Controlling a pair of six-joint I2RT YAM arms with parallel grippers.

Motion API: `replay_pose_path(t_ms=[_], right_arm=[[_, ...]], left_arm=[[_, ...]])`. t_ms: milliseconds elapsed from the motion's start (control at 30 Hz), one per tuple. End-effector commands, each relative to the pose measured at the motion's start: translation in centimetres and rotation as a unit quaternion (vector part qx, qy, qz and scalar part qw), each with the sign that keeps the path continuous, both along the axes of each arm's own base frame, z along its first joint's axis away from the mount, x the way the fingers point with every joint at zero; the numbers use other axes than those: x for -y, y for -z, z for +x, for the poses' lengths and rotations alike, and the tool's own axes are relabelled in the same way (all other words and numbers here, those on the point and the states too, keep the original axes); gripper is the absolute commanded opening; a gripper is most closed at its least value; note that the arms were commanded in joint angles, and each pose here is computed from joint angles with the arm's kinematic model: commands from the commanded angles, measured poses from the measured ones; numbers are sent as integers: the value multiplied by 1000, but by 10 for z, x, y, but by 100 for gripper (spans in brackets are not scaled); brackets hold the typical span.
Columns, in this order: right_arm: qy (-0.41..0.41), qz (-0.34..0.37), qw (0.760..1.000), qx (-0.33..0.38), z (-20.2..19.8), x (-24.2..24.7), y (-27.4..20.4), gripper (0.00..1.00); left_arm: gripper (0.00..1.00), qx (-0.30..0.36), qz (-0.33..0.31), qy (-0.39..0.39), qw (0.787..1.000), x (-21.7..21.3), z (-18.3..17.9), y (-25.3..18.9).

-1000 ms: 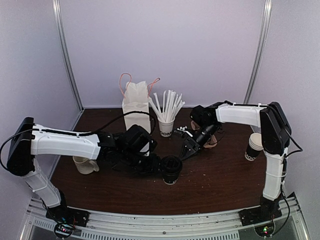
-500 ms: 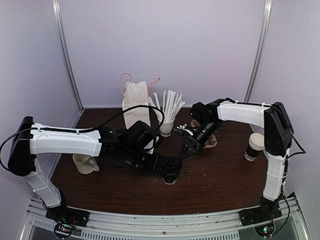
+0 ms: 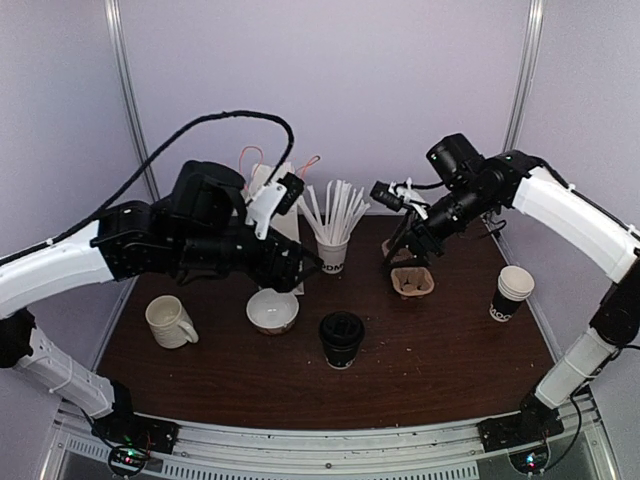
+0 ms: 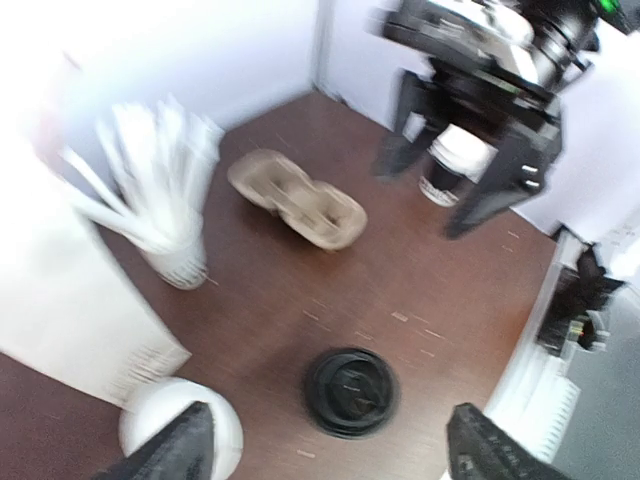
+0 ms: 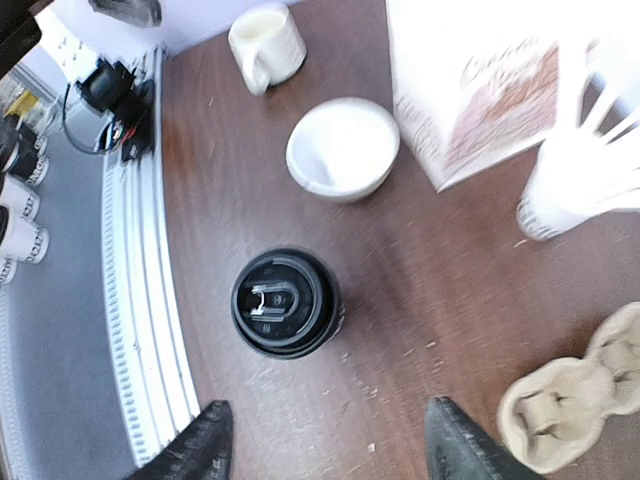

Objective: Pack the takeout coffee

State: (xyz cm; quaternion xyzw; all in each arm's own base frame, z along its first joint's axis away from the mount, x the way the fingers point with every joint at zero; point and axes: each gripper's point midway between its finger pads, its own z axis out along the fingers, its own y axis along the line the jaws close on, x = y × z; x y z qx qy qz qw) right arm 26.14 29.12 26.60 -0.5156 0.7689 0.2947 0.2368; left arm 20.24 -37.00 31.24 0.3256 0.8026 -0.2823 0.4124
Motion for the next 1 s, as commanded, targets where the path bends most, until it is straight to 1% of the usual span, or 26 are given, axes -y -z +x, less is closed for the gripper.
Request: replay_pose_path(t_ms=[0, 67, 133, 233, 300, 333, 400, 467, 533, 667, 867, 967], right_arm=[[15, 21, 993, 112, 13, 8, -29, 75], [-23, 24, 994, 104, 1, 5, -22, 79], [-63, 4, 993, 102, -11, 4, -11, 80], [-114, -47, 984, 125, -23, 3, 10, 82], [-135, -63, 979, 140, -28, -4, 19, 83], [-140, -64, 978, 143, -30, -9, 23, 85], [-163, -62, 975, 134, -40, -20, 35, 93], [-190, -80, 970, 131, -51, -30, 51, 94], [-209, -99, 963, 137, -57, -38, 65, 95], [-232, -126, 953, 151, -62, -52, 86, 96], [-238, -134, 950, 151, -53, -68, 94, 96], [-245, -139, 949, 139, -52, -73, 98, 96]], left_arm=[[89, 186, 68, -92, 976, -62, 33, -49], [92, 211, 84, -141, 964, -82, 43, -52], [94, 219, 102, -179, 954, -100, 48, -47], [96, 215, 125, -222, 943, -123, 52, -29], [97, 206, 120, -244, 940, -134, 52, -22], [97, 199, 108, -255, 940, -138, 51, -18], [96, 182, 72, -260, 946, -141, 47, -14], [96, 167, 30, -254, 952, -142, 40, -13], [96, 156, 8, -257, 954, -145, 36, -12], [96, 146, 6, -269, 952, -155, 33, -7], [96, 128, 10, -265, 955, -155, 30, -2], [96, 126, 13, -265, 956, -154, 31, 0]])
